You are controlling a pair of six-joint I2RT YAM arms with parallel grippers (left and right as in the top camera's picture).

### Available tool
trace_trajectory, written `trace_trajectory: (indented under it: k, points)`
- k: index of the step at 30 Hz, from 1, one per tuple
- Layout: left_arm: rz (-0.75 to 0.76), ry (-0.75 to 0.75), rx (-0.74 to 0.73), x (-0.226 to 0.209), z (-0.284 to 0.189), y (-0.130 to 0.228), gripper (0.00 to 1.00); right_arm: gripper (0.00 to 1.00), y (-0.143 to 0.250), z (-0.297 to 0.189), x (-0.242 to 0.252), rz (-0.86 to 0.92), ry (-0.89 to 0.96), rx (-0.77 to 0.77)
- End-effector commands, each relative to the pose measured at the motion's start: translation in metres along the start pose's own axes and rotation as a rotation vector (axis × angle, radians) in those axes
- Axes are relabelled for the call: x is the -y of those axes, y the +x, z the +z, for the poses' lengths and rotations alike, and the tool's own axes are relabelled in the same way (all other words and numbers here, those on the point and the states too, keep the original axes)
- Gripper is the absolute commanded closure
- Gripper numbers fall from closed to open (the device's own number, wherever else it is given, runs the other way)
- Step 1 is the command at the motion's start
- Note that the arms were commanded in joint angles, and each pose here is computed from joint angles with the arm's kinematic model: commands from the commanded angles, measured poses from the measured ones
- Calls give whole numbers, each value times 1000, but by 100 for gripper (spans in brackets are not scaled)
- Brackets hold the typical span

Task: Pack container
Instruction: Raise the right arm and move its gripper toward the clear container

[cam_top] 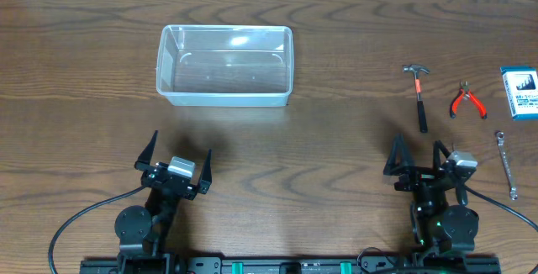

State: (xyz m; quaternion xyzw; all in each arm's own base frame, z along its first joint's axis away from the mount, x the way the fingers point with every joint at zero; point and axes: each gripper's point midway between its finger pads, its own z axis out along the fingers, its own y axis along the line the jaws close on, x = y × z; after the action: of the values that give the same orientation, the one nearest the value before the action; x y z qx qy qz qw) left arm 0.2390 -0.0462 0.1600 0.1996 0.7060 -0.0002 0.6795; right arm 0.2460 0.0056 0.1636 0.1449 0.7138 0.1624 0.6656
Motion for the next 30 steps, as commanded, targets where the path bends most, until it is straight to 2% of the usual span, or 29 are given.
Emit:
trace_trajectory:
  k: [1,3,7,16,20,26,30]
  points:
    - [-10,18,-44,5,1,15,2,1,0,0,-3,104,-17,4]
    - [-10,18,-44,5,1,15,2,1,1,0,-4,168,-24,-3]
    - [-10,18,-44,5,1,15,2,1,12,-1,-16,181,-93,-63]
    - [-10,18,-44,5,1,15,2,1,11,-19,-74,154,-393,-165]
    - [-10,18,-44,5,1,15,2,1,-6,-29,-91,13,-471,-123]
    - [-10,18,-44,5,1,15,2,1,-37,-43,-112,-67,-494,-141]
    - [-10,18,-44,5,1,15,2,1,-52,-44,-118,-270,-480,-162]
